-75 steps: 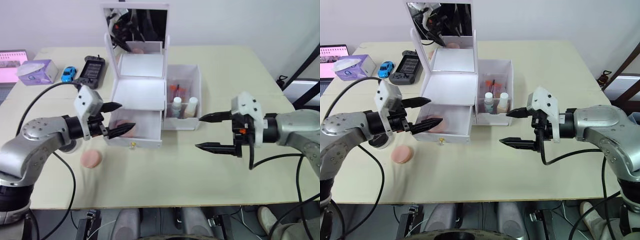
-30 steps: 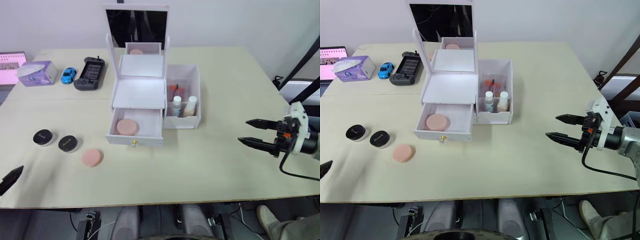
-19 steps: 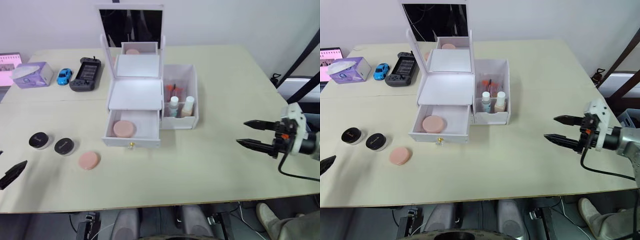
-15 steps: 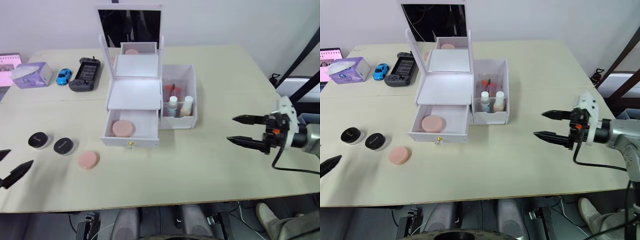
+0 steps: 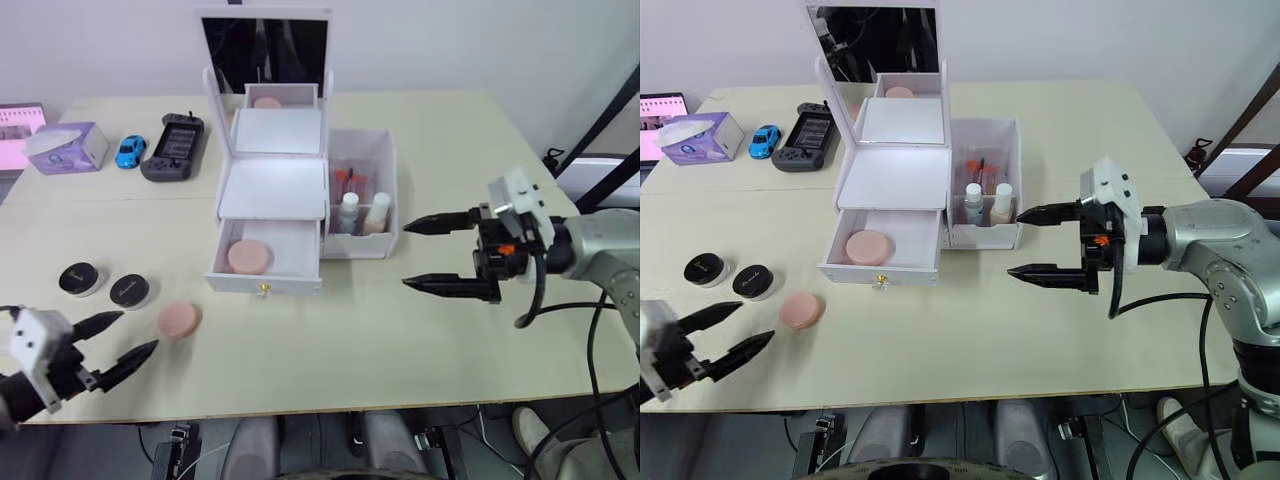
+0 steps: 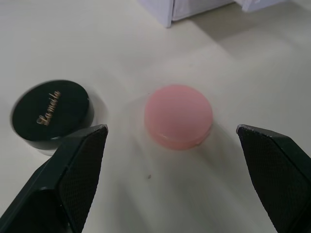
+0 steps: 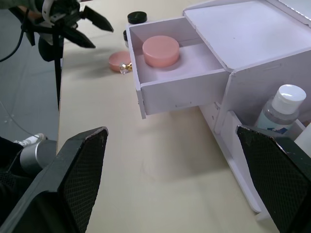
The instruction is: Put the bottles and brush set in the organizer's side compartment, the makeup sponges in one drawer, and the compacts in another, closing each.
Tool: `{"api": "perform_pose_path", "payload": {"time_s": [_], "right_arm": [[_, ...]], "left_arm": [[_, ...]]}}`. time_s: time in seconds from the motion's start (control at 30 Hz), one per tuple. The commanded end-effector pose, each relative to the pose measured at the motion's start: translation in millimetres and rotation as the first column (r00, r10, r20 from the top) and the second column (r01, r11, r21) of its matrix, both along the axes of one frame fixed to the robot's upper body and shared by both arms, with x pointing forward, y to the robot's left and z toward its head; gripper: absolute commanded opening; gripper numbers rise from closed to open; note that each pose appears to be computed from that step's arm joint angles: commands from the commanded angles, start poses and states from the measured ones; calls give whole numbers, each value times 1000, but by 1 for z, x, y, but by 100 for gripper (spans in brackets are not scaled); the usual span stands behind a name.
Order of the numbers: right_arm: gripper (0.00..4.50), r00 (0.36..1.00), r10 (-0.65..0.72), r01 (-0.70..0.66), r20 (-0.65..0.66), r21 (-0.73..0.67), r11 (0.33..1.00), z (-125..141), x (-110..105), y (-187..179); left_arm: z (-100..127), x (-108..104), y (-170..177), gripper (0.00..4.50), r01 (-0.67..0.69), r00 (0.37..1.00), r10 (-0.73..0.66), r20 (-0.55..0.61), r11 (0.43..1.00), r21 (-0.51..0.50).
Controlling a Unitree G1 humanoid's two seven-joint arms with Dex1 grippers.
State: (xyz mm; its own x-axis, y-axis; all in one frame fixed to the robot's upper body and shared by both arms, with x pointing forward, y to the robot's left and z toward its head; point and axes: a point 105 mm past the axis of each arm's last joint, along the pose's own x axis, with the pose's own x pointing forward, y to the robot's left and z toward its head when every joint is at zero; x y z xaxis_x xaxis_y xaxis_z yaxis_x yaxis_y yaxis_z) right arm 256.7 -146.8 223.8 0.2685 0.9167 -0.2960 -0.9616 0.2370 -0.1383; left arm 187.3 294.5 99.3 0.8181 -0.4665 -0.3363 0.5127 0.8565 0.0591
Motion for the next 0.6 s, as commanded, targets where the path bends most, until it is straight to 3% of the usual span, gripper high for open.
{"api": "perform_pose_path", "payload": {"time_s": [0.03,0.33,0.57,0.6], "right_arm": [[450,998,-31,32,62,-6,999,11,1,-6],[450,995,-57,58,83,-11,998,12,0,-9],[450,993,7,-8,119,4,1000,20,-13,-1],[450,993,6,-7,120,1,1000,20,-13,-1]], "left_arm": [[-6,6,-6,447,-10,1000,10,-11,1000,20],[-23,23,-17,447,-19,999,20,-50,1000,19],[-30,35,-24,447,-5,997,8,-81,1000,31],[-30,37,-25,423,-6,997,8,-81,1000,29]]}}
